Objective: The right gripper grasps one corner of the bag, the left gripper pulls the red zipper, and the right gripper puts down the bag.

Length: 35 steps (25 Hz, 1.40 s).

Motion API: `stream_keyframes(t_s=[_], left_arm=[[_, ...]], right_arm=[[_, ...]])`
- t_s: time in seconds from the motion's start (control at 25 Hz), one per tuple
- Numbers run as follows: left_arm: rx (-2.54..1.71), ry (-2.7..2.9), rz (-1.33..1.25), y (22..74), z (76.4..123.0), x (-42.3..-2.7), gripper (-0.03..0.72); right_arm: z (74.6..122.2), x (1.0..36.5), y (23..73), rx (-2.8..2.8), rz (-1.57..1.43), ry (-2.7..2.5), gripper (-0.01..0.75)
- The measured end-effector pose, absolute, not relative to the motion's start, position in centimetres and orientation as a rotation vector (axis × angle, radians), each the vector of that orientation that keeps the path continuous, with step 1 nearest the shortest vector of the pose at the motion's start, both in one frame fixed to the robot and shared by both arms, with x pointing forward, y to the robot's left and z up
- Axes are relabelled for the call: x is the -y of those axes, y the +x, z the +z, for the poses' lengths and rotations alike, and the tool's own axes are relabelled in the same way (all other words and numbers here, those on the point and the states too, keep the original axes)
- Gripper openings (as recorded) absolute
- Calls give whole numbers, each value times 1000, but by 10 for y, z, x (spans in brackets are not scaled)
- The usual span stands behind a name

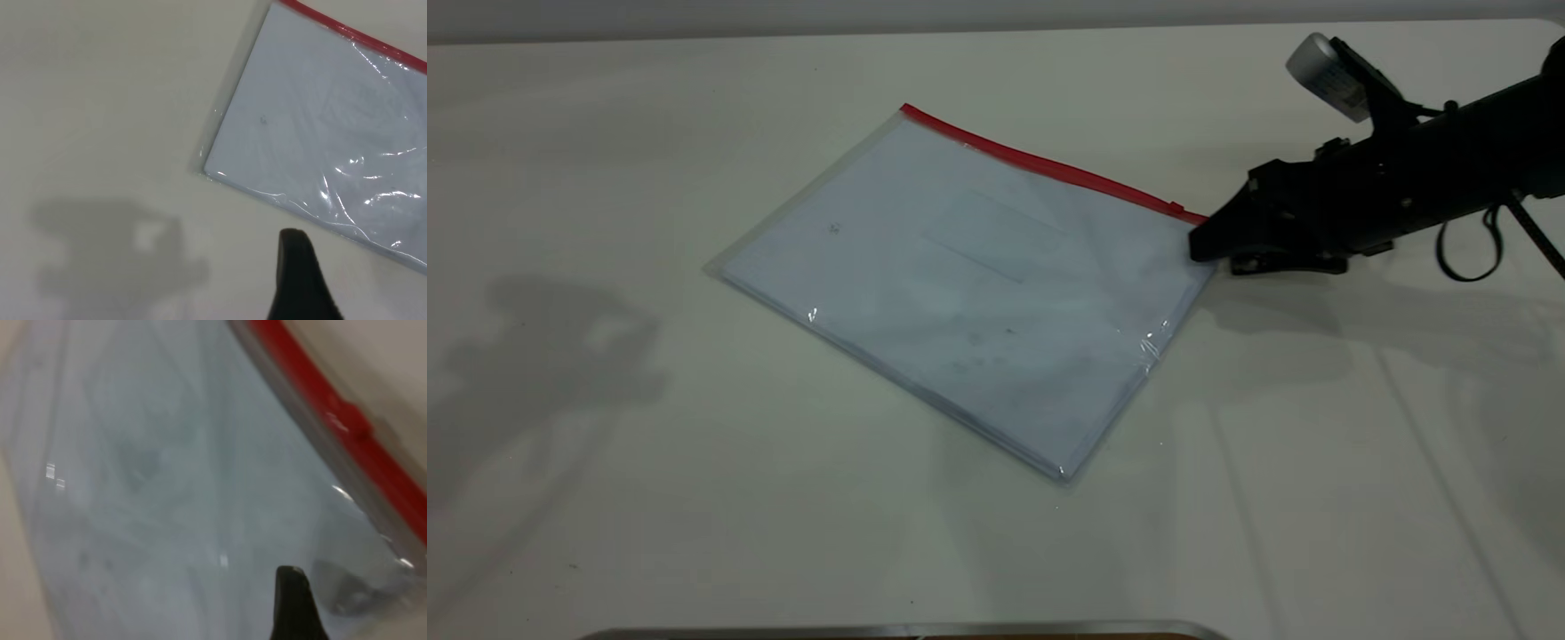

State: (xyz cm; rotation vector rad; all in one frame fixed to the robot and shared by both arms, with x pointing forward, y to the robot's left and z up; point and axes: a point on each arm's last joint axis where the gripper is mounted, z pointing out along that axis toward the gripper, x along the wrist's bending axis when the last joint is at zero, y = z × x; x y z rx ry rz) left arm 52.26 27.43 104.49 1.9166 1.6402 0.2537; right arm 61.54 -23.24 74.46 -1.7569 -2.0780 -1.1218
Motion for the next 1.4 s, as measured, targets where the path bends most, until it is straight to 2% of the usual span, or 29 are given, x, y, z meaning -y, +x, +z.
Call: stream_keyframes(t_s=[0.28, 0.64, 0.84, 1.4], left_arm=[[-1640, 1915, 254, 523, 1045, -274, 519], [-1640, 1915, 254, 523, 1045, -274, 519], [-1641, 1914, 254, 523, 1045, -274, 519], [-1642, 1911, 252, 523, 1045, -274, 519]], right_arm=[[739, 223, 628, 2022, -1201, -1751, 514], [742, 220, 643, 2097, -1264, -1706, 425], [744, 225, 655, 2154, -1258, -1753, 423], [732, 214, 642, 2070, -1286, -1602, 423]])
